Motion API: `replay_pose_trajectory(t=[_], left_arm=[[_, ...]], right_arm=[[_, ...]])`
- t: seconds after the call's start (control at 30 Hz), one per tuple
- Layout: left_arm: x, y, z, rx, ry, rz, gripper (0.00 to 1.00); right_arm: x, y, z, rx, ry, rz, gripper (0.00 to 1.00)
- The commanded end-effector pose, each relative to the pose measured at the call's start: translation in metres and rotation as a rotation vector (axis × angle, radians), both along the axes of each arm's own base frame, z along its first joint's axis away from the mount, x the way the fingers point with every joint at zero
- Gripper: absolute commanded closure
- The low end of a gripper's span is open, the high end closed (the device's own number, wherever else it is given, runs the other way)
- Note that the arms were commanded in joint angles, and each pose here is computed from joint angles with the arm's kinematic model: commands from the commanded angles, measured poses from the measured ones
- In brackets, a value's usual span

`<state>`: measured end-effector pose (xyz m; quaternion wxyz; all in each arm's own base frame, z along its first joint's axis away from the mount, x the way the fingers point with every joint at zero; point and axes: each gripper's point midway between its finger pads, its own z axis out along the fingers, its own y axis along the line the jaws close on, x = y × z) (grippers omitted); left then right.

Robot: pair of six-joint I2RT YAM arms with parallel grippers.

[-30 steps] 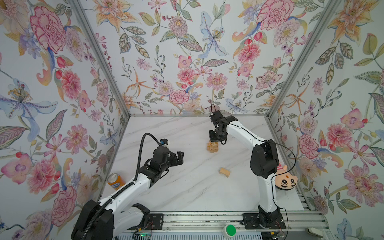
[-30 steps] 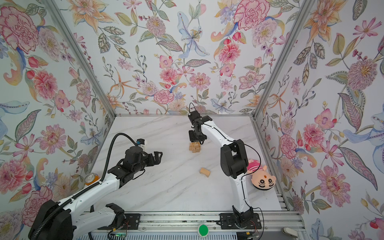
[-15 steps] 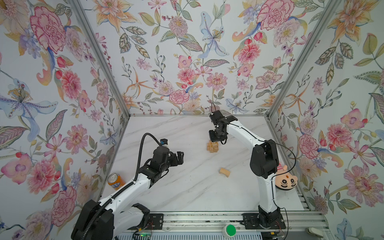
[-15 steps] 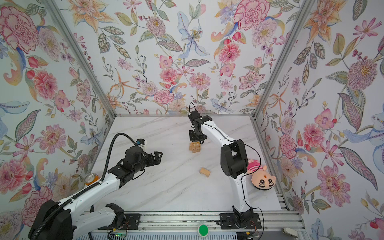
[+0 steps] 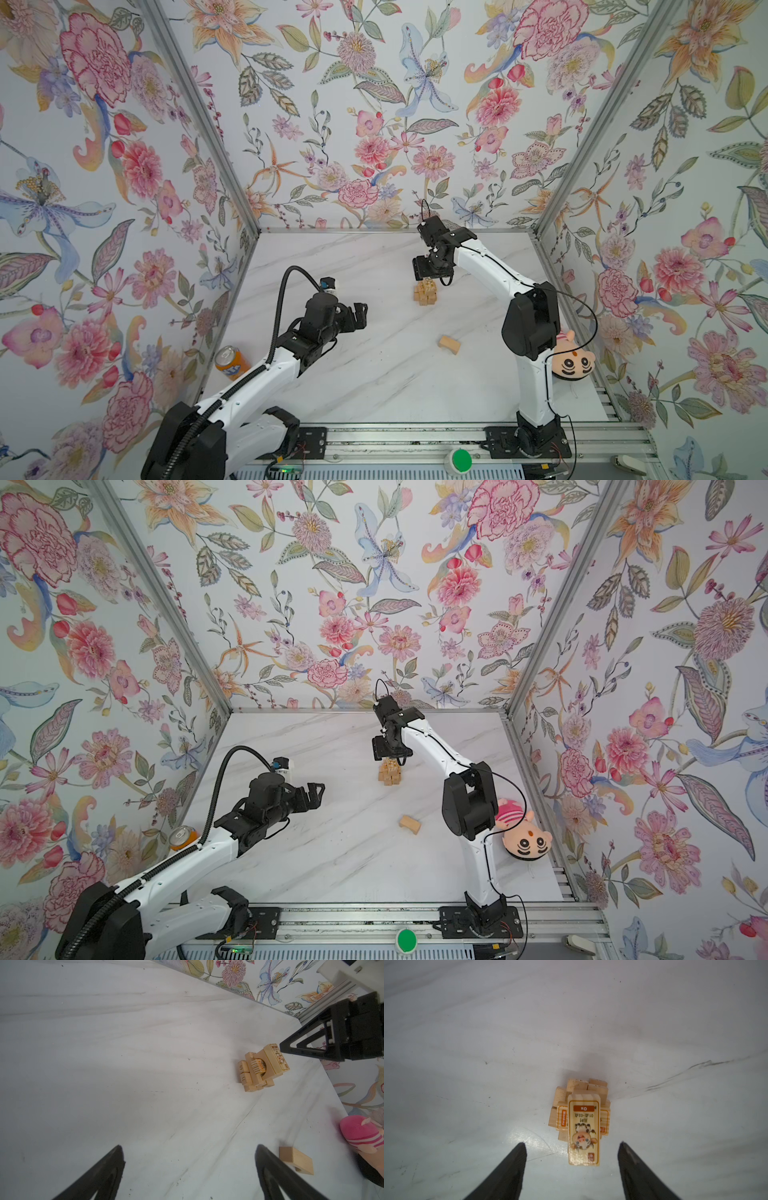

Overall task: Build the wood block tower
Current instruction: 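Open the right gripper and raise it off the stack, then move the right gripper down over the arch block and close on it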

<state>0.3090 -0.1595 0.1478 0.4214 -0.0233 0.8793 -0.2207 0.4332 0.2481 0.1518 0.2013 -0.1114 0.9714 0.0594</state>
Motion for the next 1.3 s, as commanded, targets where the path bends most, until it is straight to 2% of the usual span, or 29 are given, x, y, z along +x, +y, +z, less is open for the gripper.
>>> replay_pose_trajectory(t=[0.0,0.2,0.3,0.63,0.83,1.03,1.27], left_arm=[[-0.001,0.000,0.015,0.006,-0.041,-0.006,0.01],[-0.013,0.002,0.013,0.006,-0.055,-0.035,0.01],[-0.024,-0.003,0.015,0.021,-0.080,-0.085,0.01],[-0.082,-0.062,0.004,0.054,-0.121,-0.358,0.01],[-0.116,-0.084,-0.012,0.089,-0.120,-0.525,0.01],[-0.139,-0.102,-0.006,0.048,-0.165,-0.636,0.01],[-0.153,-0.117,0.000,0.042,-0.214,-0.701,0.01]], right_arm=[[-0.008,-0.012,0.045,0.019,-0.081,-0.051,0.27],[-0.044,-0.042,0.036,-0.050,-0.074,-0.177,0.09],[-0.068,-0.049,0.027,-0.033,-0.055,-0.226,0.05],[-0.147,-0.079,-0.020,0.047,0.037,-0.377,0.09],[-0.176,-0.083,-0.034,0.076,0.054,-0.415,0.10],[-0.191,-0.085,-0.053,0.074,0.089,-0.436,0.10],[-0.193,-0.086,-0.074,0.055,0.131,-0.455,0.10]])
